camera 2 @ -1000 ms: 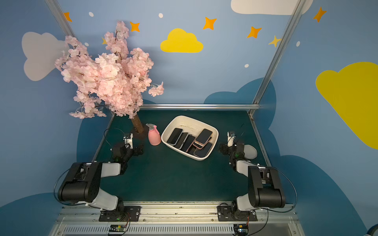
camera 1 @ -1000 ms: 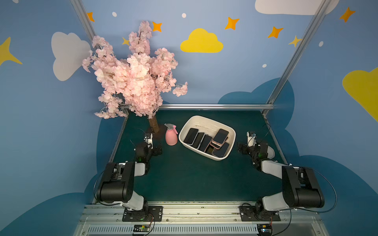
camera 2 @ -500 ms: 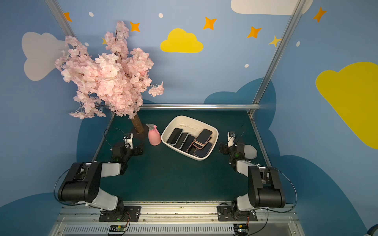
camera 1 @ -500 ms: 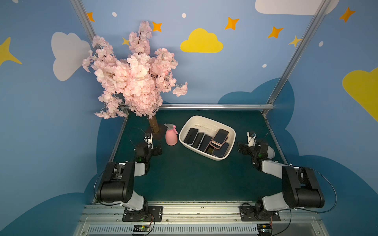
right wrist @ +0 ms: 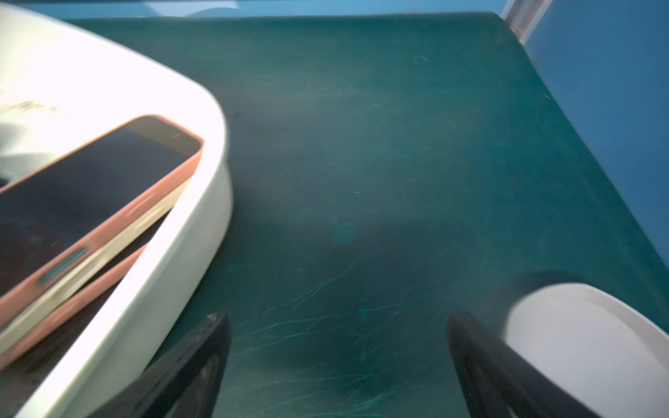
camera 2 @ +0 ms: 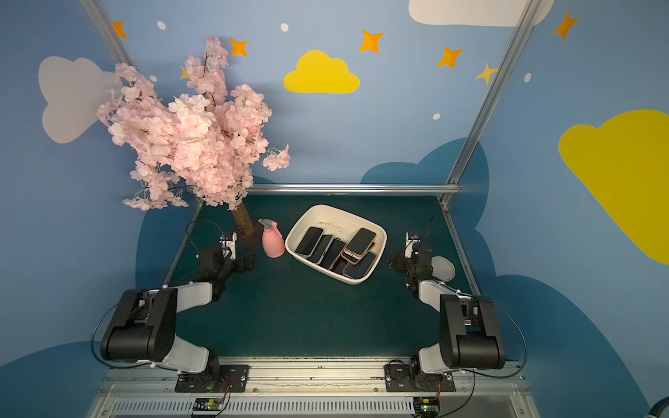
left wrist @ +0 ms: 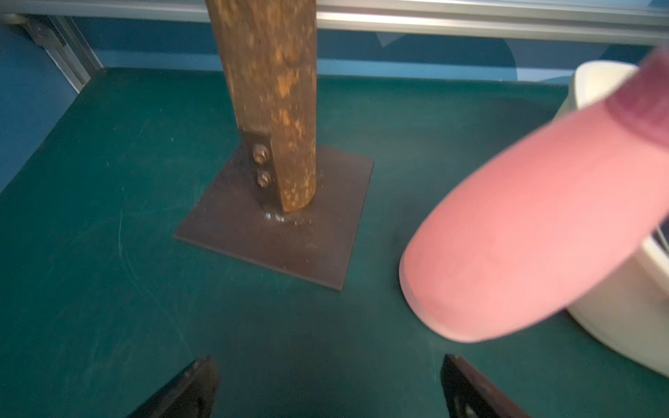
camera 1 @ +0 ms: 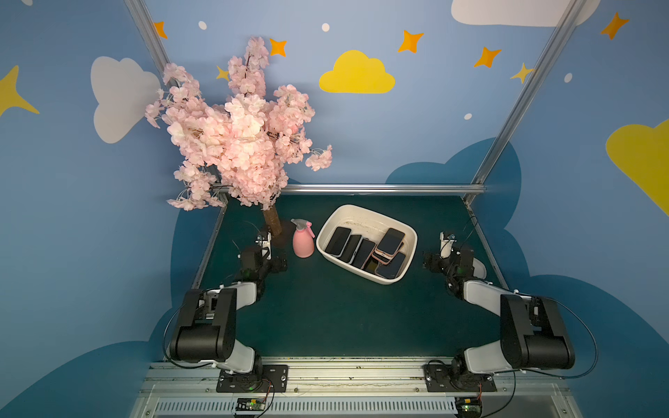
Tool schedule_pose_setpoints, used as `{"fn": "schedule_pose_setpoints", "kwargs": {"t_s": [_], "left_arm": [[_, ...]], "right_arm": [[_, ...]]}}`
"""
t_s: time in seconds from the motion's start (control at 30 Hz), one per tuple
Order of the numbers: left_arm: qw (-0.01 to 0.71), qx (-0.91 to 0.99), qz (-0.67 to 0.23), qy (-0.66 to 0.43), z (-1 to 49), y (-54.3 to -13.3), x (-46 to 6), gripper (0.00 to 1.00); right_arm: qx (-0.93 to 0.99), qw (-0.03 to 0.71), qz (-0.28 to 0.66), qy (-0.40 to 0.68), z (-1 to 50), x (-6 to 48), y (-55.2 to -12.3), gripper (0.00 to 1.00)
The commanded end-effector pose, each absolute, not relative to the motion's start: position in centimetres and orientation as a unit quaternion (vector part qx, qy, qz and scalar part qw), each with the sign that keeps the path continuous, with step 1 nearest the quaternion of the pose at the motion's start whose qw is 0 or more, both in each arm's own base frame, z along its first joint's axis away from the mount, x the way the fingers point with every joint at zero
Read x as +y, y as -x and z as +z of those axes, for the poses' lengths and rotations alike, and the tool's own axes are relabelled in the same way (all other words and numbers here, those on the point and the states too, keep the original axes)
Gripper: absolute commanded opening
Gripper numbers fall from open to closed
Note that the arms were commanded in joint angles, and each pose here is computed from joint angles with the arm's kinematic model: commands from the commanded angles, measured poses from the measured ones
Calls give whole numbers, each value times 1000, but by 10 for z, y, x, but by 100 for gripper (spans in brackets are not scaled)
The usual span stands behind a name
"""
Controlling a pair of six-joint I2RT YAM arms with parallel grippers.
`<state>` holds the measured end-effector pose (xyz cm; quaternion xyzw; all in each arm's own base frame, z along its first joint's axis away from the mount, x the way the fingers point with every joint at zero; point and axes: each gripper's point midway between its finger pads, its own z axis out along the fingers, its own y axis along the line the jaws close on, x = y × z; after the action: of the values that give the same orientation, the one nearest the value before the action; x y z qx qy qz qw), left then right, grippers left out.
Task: Take the phone out of the storage box
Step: Adjust the storage box at the center of the board.
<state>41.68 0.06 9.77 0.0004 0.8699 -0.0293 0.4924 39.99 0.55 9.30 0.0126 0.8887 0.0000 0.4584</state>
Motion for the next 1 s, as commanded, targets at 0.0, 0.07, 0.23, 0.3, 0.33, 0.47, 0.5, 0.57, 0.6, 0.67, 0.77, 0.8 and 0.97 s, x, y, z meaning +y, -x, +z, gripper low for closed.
{"fn": "schedule_pose_setpoints", "kwargs": {"t_s": [0.0, 0.07, 0.23, 0.3, 0.33, 0.47, 0.5, 0.57, 0.6, 0.67, 0.77, 0.8, 0.97], "left_arm": [[439, 898, -15, 30, 102, -406, 10, 100], [463, 884, -25, 53, 118, -399, 11, 100], [482, 868, -47, 108, 148, -378, 13, 100], [469, 872, -50, 127, 154, -371, 14, 100], [460, 874, -53, 146, 155, -368, 16, 100], [426, 881, -100, 179, 163, -356, 5, 100], [417, 883, -119, 180, 166, -353, -2, 100], [405, 882, -165, 174, 174, -348, -18, 100], [400, 881, -183, 173, 177, -346, -24, 100], [389, 882, -208, 164, 184, -337, -40, 100], [376, 889, -224, 134, 197, -321, -67, 100], [370, 892, -230, 119, 203, -314, -79, 100], [344, 907, -242, 13, 213, -282, -140, 100]], "right_arm": [[917, 390, -17, -84, 105, -12, -394, 99], [932, 350, -15, -92, 108, -12, -392, 99], [951, 285, 26, -116, 128, -1, -384, 99], [954, 262, 62, -128, 138, 8, -382, 99], [957, 246, 88, -128, 142, 18, -380, 99], [953, 204, 203, -92, 166, 60, -378, 99], [952, 189, 217, -101, 168, 67, -376, 99], [949, 149, 249, -122, 170, 81, -368, 99], [947, 133, 261, -130, 169, 87, -365, 99], [945, 98, 277, -142, 166, 100, -354, 99], [951, 48, 270, -143, 156, 114, -332, 98], [953, 31, 265, -141, 152, 119, -324, 97], [964, -21, 239, -113, 132, 142, -289, 92]]}}
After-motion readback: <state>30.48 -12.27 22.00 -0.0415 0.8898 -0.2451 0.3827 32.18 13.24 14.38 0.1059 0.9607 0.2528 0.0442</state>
